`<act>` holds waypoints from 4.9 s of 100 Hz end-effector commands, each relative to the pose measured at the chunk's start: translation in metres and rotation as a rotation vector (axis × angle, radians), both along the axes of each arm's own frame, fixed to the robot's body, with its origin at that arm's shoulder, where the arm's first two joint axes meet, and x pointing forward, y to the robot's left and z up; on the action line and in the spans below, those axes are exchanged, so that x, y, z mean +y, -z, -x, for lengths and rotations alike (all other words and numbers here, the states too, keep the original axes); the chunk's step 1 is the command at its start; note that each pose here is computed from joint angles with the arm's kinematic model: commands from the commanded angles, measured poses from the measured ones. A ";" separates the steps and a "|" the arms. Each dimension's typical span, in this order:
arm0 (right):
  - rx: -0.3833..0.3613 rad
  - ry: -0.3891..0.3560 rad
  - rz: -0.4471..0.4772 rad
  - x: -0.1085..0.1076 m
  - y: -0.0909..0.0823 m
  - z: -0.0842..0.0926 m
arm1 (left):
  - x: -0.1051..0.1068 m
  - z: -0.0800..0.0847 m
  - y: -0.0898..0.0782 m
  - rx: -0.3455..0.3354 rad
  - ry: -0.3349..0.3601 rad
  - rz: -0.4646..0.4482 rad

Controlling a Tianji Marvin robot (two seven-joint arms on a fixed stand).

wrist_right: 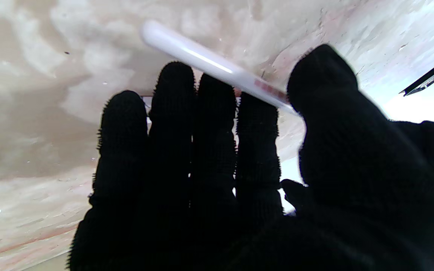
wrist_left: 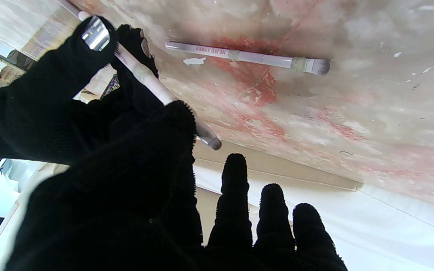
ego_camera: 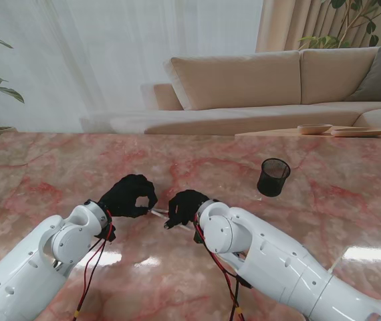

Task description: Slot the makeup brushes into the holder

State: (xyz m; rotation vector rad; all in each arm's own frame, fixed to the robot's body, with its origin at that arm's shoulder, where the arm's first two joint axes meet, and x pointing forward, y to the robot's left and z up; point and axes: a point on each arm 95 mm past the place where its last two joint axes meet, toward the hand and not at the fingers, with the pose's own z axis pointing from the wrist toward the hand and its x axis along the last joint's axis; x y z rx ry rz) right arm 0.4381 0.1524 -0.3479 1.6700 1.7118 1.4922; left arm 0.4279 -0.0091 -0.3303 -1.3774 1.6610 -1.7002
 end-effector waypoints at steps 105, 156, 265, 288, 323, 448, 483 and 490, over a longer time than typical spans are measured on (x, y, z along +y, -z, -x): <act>0.041 -0.046 0.034 0.000 0.000 0.002 | -0.003 0.001 0.002 -0.005 0.023 -0.008; 0.019 0.028 0.015 -0.004 -0.002 0.002 | -0.003 0.002 0.001 -0.036 0.038 -0.003; -0.024 0.161 -0.115 -0.041 -0.038 0.001 | 0.039 0.015 -0.004 -0.097 -0.126 0.098; -0.075 0.263 -0.181 -0.068 -0.068 -0.004 | 0.045 0.022 0.002 -0.092 -0.146 0.105; -0.169 0.417 -0.212 -0.119 -0.106 -0.021 | 0.037 0.025 0.005 -0.063 -0.120 0.103; -0.334 0.764 -0.443 -0.240 -0.062 -0.105 | 0.030 0.036 0.030 0.050 -0.120 0.117; -0.358 0.816 -0.518 -0.256 -0.032 -0.103 | 0.027 0.035 0.036 0.079 -0.117 0.123; -0.368 0.819 -0.541 -0.257 -0.028 -0.103 | 0.026 0.035 0.037 0.082 -0.115 0.124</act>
